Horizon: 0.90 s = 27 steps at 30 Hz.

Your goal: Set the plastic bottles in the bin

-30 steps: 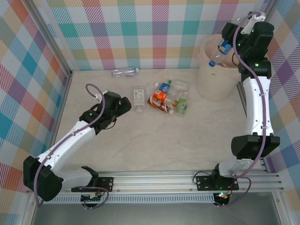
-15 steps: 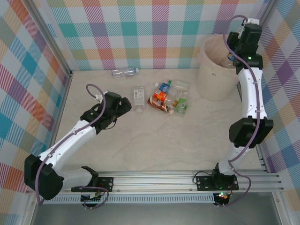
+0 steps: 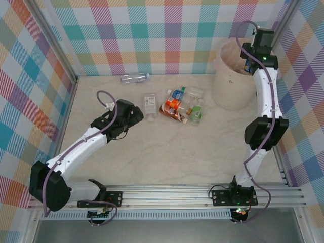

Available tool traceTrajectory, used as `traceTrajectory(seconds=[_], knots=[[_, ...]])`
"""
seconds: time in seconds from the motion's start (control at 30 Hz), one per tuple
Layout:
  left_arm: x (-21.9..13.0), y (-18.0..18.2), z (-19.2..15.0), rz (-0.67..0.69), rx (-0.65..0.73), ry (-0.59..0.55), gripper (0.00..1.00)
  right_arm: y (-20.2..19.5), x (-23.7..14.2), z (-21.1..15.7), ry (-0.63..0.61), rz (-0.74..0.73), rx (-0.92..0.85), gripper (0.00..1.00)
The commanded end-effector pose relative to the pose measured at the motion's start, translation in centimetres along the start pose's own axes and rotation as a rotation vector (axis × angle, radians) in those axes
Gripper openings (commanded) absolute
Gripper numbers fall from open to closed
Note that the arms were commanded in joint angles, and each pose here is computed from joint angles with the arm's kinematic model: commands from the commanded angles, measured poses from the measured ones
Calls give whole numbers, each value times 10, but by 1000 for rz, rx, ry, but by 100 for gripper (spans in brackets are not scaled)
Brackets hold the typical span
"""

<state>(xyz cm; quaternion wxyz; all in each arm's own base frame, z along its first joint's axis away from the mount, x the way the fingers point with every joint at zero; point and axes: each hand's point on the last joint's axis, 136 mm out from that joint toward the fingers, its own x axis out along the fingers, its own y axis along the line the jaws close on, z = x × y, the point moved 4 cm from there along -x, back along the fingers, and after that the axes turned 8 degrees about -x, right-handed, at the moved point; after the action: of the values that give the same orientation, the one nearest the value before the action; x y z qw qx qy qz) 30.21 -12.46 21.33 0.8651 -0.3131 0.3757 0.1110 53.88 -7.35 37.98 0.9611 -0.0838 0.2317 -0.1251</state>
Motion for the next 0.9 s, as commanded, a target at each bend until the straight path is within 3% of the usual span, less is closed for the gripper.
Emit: traceTrajectory(seconds=[0.0,0.1,0.17,0.6,0.87], knots=[[1,1,5,26,-11,0,100,-1,13,-15,83,-10,-49,48],[5,1,3,36,-10,10,100,1,19,-13,78,-6,-21,71],[8,0,2,43,-10,17,100,3,19,-9,62,13,5,78],[16,-2,-4,46,-13,49,100,5,-2,7,17,69,72,92],[17,1,-6,50,-15,52,100,11,-37,20,-29,169,160,100]])
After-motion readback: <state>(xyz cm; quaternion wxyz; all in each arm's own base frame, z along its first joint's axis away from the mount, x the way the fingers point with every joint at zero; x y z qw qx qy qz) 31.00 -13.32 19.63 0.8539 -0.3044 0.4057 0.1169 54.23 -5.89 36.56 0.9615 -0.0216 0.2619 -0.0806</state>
